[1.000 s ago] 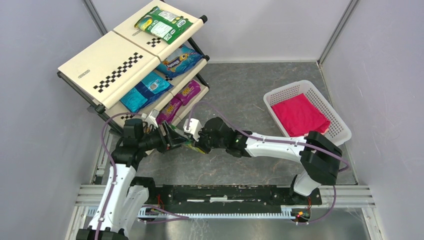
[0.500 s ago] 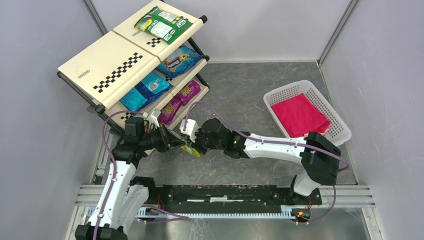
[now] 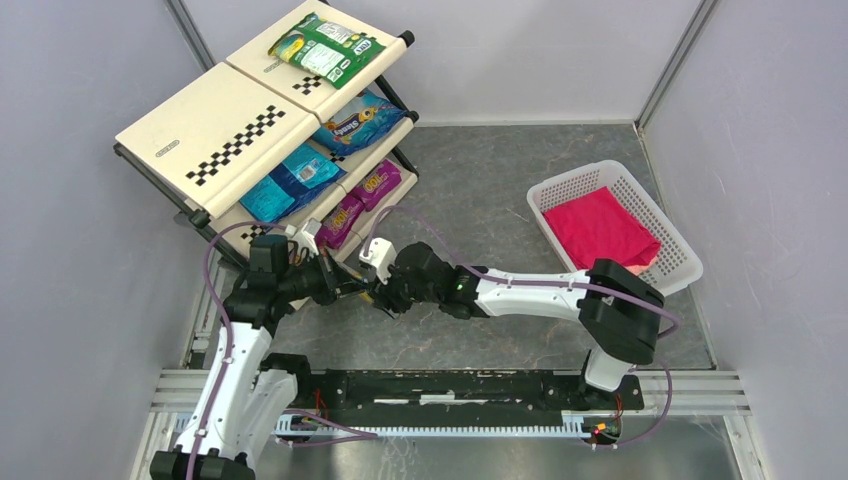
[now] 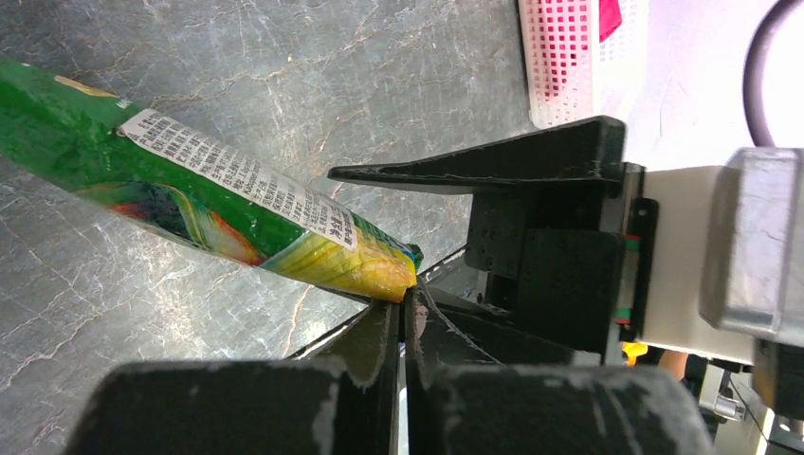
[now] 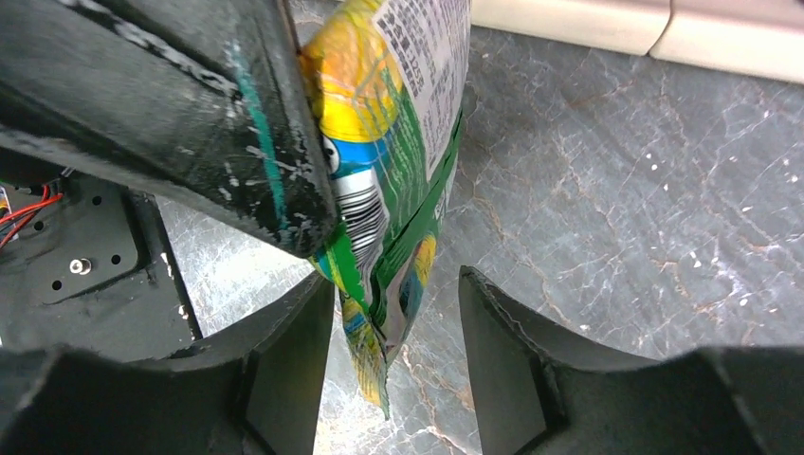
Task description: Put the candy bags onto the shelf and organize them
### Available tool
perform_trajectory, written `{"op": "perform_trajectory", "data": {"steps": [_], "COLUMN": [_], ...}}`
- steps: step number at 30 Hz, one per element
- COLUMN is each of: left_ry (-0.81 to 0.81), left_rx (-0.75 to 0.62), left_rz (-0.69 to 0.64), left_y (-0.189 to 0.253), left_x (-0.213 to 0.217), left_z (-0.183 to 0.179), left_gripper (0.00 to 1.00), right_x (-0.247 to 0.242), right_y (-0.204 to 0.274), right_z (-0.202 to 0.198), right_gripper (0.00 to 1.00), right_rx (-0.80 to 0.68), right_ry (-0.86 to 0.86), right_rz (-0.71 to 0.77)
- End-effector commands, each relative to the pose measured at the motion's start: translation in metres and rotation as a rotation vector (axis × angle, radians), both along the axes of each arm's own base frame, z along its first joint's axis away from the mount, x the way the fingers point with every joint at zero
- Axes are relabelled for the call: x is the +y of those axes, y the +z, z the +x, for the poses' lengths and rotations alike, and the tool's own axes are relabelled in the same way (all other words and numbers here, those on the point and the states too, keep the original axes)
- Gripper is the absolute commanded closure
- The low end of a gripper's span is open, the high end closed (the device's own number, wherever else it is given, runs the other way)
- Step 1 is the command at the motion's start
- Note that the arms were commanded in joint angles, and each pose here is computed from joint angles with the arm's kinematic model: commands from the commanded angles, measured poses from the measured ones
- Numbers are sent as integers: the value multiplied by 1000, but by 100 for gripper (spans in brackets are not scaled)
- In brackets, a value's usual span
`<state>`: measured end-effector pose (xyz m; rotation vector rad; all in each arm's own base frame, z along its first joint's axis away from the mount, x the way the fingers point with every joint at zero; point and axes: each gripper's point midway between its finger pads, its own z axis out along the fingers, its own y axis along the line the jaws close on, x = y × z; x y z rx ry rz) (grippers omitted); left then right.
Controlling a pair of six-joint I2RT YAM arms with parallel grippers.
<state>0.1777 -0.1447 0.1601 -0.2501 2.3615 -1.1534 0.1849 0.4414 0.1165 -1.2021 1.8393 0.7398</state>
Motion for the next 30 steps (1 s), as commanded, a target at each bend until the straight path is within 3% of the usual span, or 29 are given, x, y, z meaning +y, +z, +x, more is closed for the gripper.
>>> {"op": "perform_trajectory", "data": {"steps": [1, 8, 13, 17, 23, 30], "left_ry": [100, 95, 57, 46, 104, 144], "left_rx": [173, 153, 115, 90, 32, -3], "left_rz": [-31, -43, -44, -21, 167, 292], "left_y": [-11, -4, 6, 11, 9, 3], "left_x": [4, 3, 0, 2, 28, 48], "left_z": [-10, -10, -8, -7, -2, 3], "left_gripper": [98, 94, 75, 58, 28, 21], "right_x": [23, 16, 11, -4, -51, -103], "right_y": [28, 33, 36, 39, 47, 112], "right_z": [5, -3, -12, -13, 6, 43], "right_gripper": [46, 78, 99, 100, 100, 100], "right_rx": [15, 59, 96, 121, 142, 75], "right_ry": [-34, -58, -51, -68, -160, -293], "right_rz": [119, 206, 243, 266, 298, 411]}}
